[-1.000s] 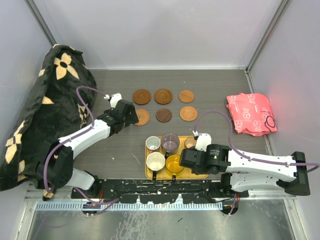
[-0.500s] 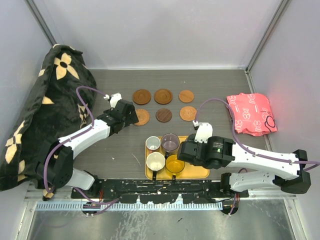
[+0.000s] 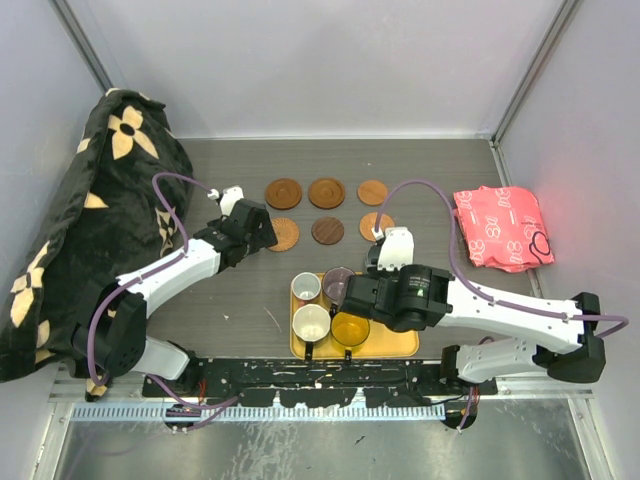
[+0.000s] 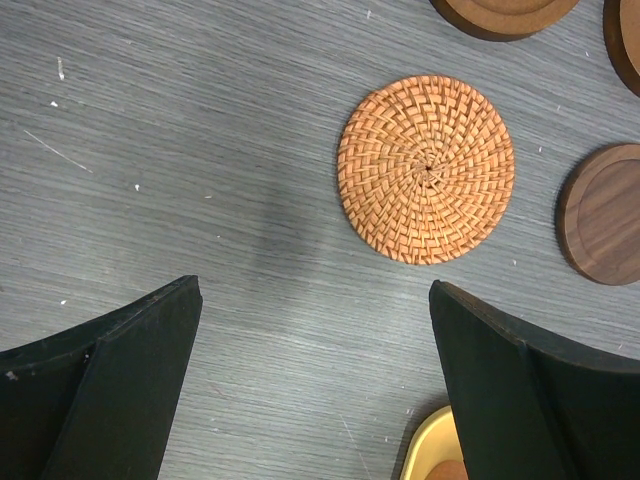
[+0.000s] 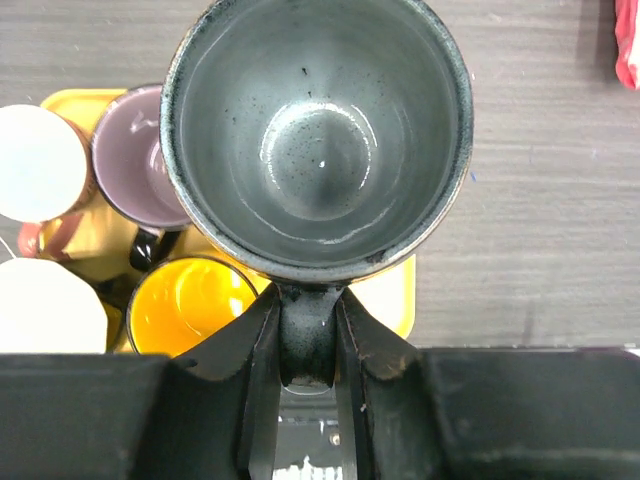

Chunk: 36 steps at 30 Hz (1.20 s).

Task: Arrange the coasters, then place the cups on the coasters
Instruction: Pick up the cup from the tray, then place the cup on the coaster.

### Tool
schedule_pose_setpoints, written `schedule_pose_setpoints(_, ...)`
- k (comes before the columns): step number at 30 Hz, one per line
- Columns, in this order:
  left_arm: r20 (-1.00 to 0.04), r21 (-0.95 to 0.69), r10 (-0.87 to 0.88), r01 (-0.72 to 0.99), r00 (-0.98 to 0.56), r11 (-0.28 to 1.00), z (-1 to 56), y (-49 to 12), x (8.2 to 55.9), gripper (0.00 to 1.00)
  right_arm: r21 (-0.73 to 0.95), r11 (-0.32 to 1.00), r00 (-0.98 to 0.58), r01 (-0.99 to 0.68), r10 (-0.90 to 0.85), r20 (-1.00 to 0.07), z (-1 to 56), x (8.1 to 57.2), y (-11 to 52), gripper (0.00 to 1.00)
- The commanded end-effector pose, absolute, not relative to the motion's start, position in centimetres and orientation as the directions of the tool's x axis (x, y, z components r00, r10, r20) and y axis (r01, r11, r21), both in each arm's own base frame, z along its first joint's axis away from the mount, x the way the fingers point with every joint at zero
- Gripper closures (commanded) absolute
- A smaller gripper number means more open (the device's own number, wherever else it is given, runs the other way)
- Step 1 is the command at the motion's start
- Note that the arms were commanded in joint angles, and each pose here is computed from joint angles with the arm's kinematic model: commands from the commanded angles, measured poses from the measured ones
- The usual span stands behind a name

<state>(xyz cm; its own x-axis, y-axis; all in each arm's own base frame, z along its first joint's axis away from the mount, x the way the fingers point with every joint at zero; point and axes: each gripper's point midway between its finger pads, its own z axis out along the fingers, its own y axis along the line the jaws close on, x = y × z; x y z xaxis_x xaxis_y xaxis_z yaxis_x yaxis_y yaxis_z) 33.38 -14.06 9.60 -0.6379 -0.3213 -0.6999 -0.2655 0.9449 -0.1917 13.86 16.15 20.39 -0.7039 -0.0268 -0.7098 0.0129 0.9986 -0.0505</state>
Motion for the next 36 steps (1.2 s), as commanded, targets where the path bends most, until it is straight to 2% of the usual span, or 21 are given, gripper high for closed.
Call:
schedule_pose_setpoints(1,-0.719,-0.242,-0.357,-0.267,-0.596,0.933,10.8,-14.5,34.3,0.02,0.046,0.998,-0.515,0.052,0.067,-0.854,25.2,18.6,17.3,0.99)
schedule_pose_setpoints(7,-0.722,-0.250,-0.362,-0.265,-0.590,0.931,11.1,-14.5,34.3,0.02,0.109,0.993,-0.481,0.037,0.113,-0.870,25.7,24.2,17.8,0.99)
schedule_pose_setpoints(24,-0.713,-0.252,-0.361,-0.261,-0.601,0.932,10.7,-14.7,34.3,0.02,0.073,0.997,-0.442,0.020,0.075,-0.894,21.6,39.4,16.4,1.00)
schedule_pose_setpoints(36,-0.698,-0.254,-0.361,-0.257,-0.618,0.932,10.0,-15.1,34.4,0.02,0.038,0.999,-0.391,-0.027,0.024,-0.920,19.3,45.8,16.7,0.99)
